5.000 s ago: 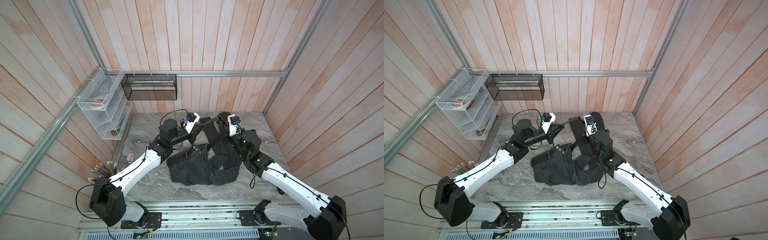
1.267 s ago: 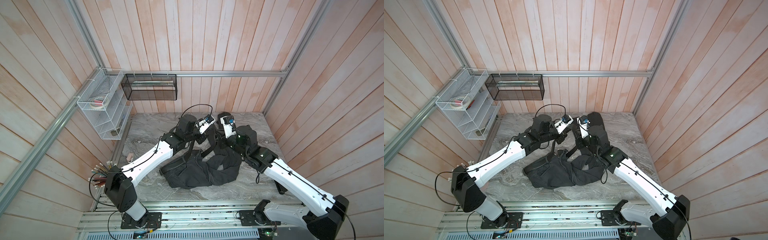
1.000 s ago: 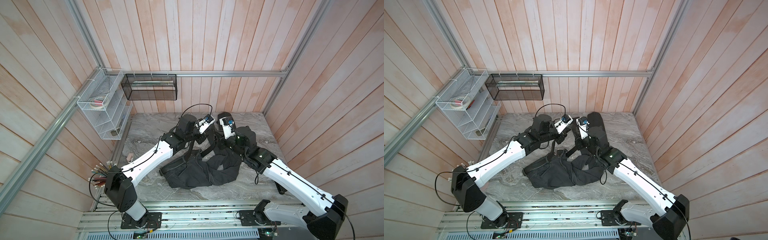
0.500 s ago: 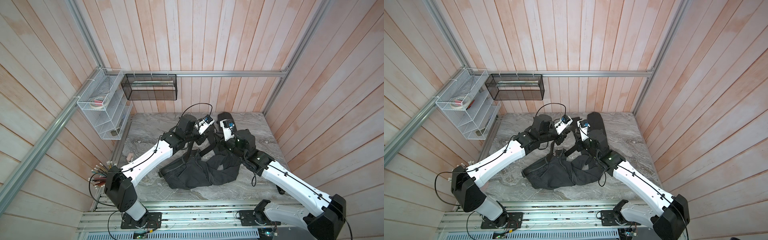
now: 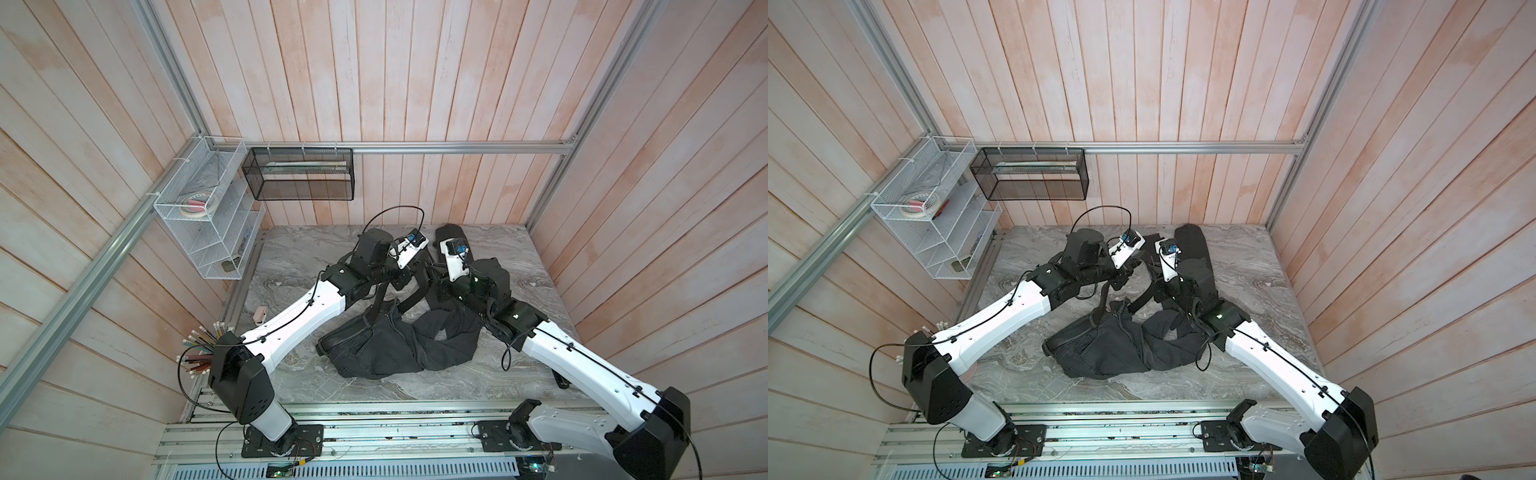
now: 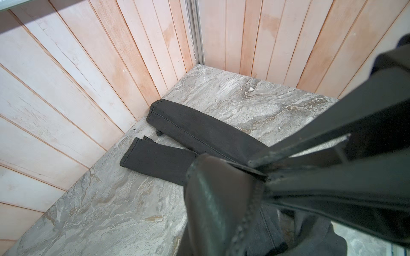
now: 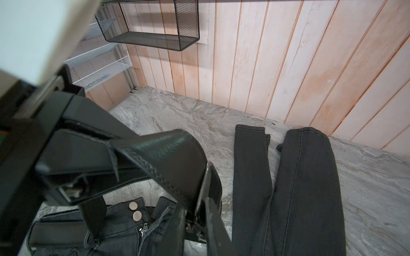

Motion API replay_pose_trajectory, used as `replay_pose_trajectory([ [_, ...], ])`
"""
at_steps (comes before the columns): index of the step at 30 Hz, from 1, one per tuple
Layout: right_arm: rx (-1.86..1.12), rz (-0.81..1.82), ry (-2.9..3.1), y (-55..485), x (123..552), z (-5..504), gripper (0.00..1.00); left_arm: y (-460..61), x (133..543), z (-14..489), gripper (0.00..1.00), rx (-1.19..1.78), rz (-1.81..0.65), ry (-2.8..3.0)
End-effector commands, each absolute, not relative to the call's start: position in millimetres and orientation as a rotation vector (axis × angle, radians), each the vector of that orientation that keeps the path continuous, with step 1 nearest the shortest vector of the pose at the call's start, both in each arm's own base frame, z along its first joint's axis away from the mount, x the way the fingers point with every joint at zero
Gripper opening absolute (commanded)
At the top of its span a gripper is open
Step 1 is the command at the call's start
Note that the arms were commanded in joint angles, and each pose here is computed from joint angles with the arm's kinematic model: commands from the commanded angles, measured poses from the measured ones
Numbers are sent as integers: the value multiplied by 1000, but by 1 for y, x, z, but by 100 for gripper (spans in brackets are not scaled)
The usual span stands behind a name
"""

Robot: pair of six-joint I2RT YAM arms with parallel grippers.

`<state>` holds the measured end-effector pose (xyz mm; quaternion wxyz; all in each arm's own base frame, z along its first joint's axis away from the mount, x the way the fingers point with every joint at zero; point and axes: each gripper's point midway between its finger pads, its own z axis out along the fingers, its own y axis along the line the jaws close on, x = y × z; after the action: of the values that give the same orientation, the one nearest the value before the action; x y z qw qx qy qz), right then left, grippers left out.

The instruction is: Remove the belt from the trousers

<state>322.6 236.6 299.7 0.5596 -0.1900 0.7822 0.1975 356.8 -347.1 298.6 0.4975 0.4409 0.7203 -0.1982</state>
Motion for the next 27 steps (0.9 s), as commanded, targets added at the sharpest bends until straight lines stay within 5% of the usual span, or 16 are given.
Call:
replay_pose_trajectory([
  [1, -442, 393, 1943, 226, 326, 269, 12, -356, 345, 349, 0, 1046, -573, 1601],
  [8, -451, 398, 1956, 227, 326, 261, 7, -357, 342, 359, 0, 1042, -585, 1583],
  [27, -381, 444, 2048, 207, 337, 201, 14, -345, 327, 411, 0, 979, -730, 1467],
])
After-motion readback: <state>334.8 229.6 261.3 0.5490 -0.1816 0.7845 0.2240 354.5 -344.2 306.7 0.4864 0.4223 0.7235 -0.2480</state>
